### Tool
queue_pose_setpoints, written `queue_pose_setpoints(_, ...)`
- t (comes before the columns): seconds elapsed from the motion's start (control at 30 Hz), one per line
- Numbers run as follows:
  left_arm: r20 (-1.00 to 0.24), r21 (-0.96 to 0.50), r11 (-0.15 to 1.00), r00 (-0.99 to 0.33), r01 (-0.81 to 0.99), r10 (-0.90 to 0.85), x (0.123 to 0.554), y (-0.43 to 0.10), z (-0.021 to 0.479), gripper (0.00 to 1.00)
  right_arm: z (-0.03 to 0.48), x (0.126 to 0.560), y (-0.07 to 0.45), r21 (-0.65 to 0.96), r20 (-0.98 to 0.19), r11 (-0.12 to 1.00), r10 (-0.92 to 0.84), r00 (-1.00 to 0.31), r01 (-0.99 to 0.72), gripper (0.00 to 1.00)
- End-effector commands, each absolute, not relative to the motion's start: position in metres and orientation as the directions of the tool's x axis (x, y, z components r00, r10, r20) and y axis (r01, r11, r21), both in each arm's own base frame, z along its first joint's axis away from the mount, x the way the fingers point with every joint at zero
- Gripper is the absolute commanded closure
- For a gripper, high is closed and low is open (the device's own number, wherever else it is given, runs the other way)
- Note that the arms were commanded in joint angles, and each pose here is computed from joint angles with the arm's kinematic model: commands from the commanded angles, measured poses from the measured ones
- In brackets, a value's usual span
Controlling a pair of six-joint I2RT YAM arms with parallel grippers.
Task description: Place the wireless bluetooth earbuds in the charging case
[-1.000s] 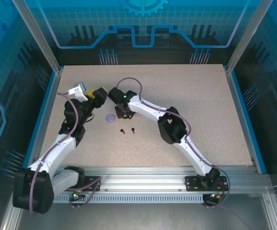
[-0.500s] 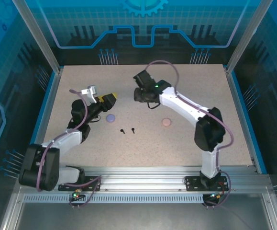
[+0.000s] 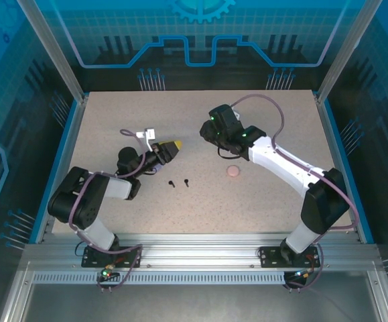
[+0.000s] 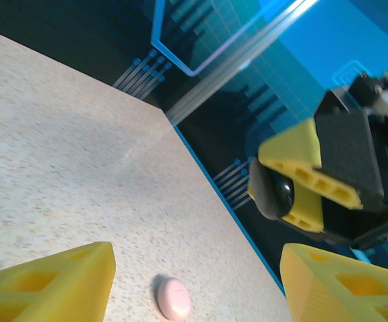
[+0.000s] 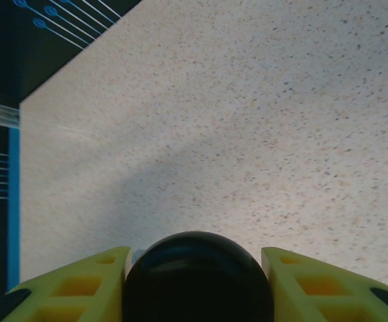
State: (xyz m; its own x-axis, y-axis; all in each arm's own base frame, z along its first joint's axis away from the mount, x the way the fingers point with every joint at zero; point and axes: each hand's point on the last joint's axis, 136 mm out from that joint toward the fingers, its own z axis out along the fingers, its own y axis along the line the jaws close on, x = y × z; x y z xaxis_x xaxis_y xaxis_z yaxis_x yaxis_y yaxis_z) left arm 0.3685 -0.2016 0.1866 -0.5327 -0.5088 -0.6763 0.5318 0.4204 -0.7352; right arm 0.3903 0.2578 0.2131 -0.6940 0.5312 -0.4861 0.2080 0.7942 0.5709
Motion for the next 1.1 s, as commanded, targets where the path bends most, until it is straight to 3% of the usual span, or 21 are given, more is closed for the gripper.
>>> queue_pose_setpoints(0.0,-0.739,-0.663,0.424,-0.453,0.617,-0.498,0.37,-0.217,0.204,0.32,0.228,0.389,0.269,0.67,-0.435,0.699,0.643,-0.63,0.251,0.71)
queue_pose_setpoints(0.3,-0.78,-0.613,0.44,-0.417,0.656,-0.466,0.373,-0.254,0.2,0.34,0.226,0.381,0.276,0.674,-0.426,0.68,0.678,-0.6,0.289,0.72)
queue_pose_setpoints(0.77,-0.783,-0.601,0.426,-0.392,0.676,-0.482,0.38,-0.271,0.214,0.38,0.223,0.377,0.283,0.671,-0.428,0.685,0.671,-0.605,0.285,0.73)
queue_pose_setpoints(1.07,-0.781,-0.602,0.415,-0.394,0.682,-0.485,0.383,-0.276,0.217,0.53,0.223,0.376,0.285,0.673,-0.428,0.685,0.668,-0.608,0.279,0.74)
